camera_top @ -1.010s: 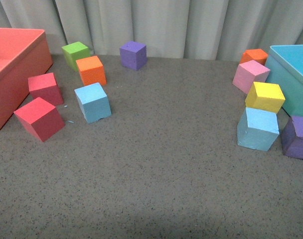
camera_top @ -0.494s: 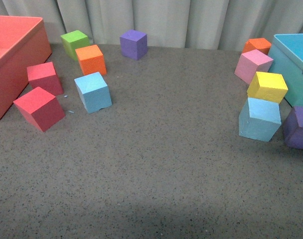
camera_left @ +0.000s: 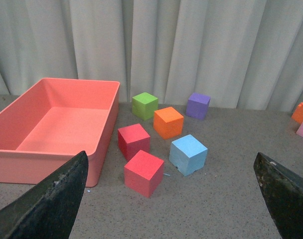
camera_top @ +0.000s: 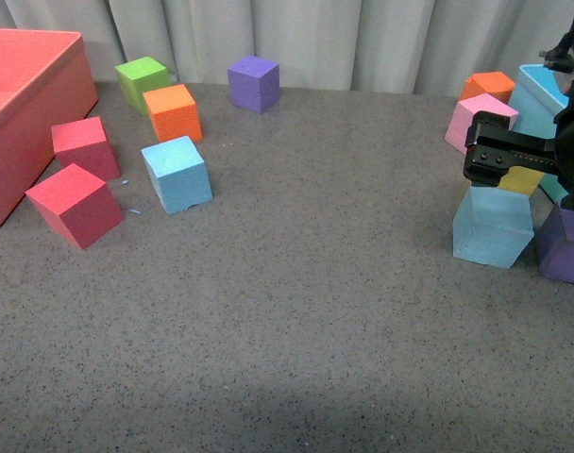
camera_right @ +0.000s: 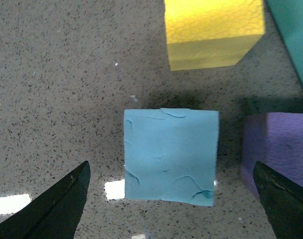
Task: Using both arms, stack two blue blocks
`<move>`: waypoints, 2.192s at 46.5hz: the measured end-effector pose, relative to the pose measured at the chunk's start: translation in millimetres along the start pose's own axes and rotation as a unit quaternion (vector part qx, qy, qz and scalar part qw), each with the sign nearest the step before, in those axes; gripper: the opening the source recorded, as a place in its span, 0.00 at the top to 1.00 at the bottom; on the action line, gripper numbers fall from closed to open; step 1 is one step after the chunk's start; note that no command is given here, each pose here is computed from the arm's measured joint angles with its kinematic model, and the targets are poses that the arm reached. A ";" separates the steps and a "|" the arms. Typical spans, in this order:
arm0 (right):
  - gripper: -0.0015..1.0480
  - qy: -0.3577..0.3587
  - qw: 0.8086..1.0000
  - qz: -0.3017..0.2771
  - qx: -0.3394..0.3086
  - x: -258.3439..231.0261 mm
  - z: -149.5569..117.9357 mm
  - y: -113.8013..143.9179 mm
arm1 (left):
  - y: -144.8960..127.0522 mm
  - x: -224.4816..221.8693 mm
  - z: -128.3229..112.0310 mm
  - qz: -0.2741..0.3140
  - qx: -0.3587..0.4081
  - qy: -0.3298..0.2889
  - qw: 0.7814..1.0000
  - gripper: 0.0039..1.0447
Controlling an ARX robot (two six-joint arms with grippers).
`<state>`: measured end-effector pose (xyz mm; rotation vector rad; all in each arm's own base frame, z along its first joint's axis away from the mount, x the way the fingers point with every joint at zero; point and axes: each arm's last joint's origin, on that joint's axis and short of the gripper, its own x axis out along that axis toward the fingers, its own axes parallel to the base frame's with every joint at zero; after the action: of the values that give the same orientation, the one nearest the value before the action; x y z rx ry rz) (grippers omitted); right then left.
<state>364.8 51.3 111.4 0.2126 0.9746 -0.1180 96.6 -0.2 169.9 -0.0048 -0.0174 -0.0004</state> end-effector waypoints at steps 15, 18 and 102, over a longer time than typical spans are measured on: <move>0.09 0.055 0.998 -0.028 -0.012 24.0 -1.4 10.3 | 0.0 0.0 0.0 0.000 0.000 0.000 1.000 0.06; 0.09 0.058 0.998 -0.030 -0.012 27.4 -1.5 10.6 | 0.0 0.0 0.0 0.000 0.000 0.000 1.000 0.06; 0.58 0.094 0.981 0.069 -0.154 67.8 1.4 156.7 | 0.0 0.0 0.0 0.000 0.000 0.000 1.000 0.06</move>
<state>434.2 203.1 75.6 0.0045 1.1488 0.1829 96.6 -0.2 169.9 -0.0048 -0.0174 -0.0004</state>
